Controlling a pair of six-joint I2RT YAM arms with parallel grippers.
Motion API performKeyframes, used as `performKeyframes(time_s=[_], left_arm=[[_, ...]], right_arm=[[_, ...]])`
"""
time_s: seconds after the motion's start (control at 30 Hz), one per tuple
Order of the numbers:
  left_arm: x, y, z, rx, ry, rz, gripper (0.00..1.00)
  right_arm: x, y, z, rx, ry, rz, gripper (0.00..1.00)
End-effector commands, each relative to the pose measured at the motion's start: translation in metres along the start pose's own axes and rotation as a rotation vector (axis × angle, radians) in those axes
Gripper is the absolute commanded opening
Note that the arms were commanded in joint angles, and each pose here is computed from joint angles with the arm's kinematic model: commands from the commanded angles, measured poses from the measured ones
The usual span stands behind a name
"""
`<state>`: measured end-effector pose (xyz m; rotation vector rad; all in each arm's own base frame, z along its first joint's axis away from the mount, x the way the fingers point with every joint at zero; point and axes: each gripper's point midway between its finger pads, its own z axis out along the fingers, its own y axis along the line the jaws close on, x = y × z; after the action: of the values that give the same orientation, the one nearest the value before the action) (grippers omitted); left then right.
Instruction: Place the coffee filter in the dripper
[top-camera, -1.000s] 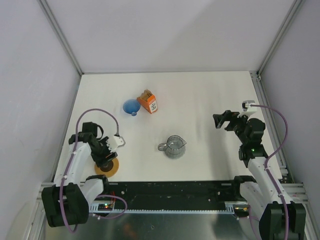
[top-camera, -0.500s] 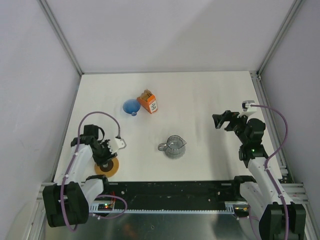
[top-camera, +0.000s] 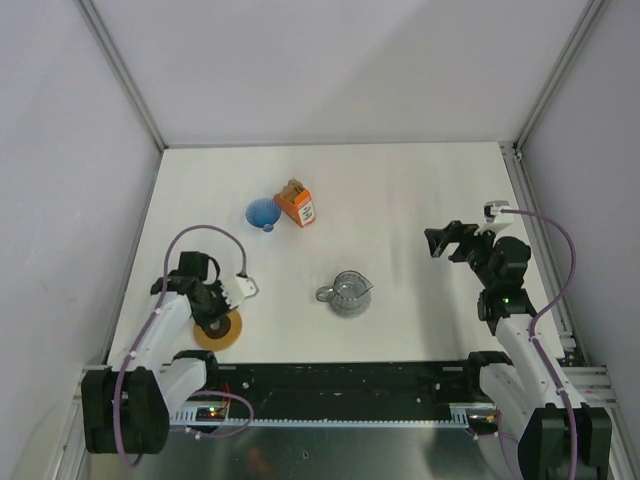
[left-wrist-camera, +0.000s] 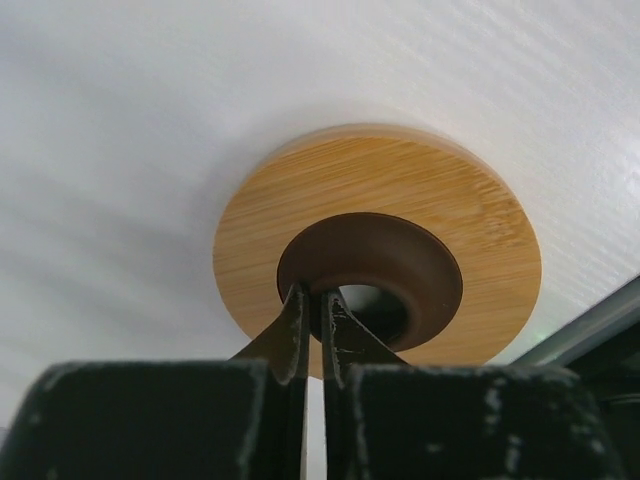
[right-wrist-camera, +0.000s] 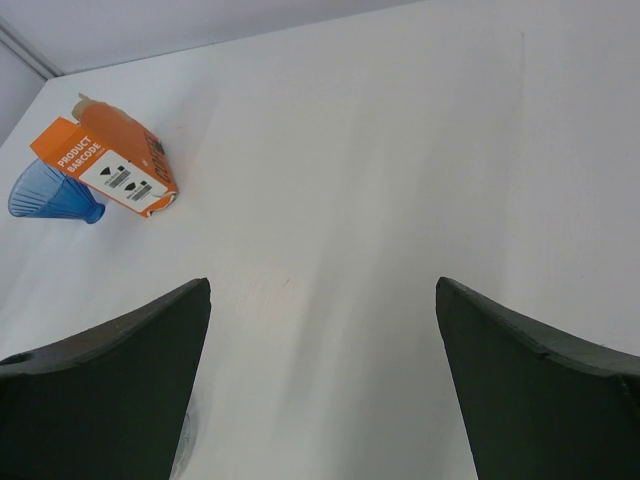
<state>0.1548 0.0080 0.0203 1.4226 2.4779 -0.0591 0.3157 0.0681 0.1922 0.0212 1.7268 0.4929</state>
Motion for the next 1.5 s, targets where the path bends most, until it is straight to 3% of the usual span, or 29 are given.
performKeyframes(time_s=[0.0, 0.2, 0.5, 0.73, 0.9, 1.13, 1.47], left_arm=[[-0.041, 0.020, -0.004, -0.055, -0.078, -0.082, 0.00], [-0.095, 0.030, -0.032, -0.071, -0.133, -0.170, 0.00], [-0.210, -0.005, -0.081, -0.013, -0.201, 0.086, 0.00], [-0.289, -0.053, -0.068, -0.013, -0.169, 0.341, 0.00], [-0.321, -0.080, -0.055, -0.027, -0.148, 0.471, 0.00], [-0.358, -0.089, -0.048, -0.052, -0.178, 0.489, 0.00], [-0.364, -0.092, -0.034, -0.124, -0.171, 0.503, 0.00]], right_arm=[[-0.026, 0.011, 0.002, -0.035, -0.062, -0.016, 0.99], [-0.025, 0.006, 0.002, -0.011, -0.059, -0.013, 0.99], [-0.014, -0.002, 0.005, 0.020, -0.023, -0.002, 0.99], [-0.014, -0.006, 0.003, 0.044, -0.021, -0.011, 0.99], [-0.010, -0.010, 0.004, 0.057, -0.009, -0.013, 0.99], [-0.006, -0.011, 0.007, 0.055, 0.006, -0.009, 0.99], [-0.007, -0.010, 0.008, 0.047, 0.003, -0.009, 0.99]])
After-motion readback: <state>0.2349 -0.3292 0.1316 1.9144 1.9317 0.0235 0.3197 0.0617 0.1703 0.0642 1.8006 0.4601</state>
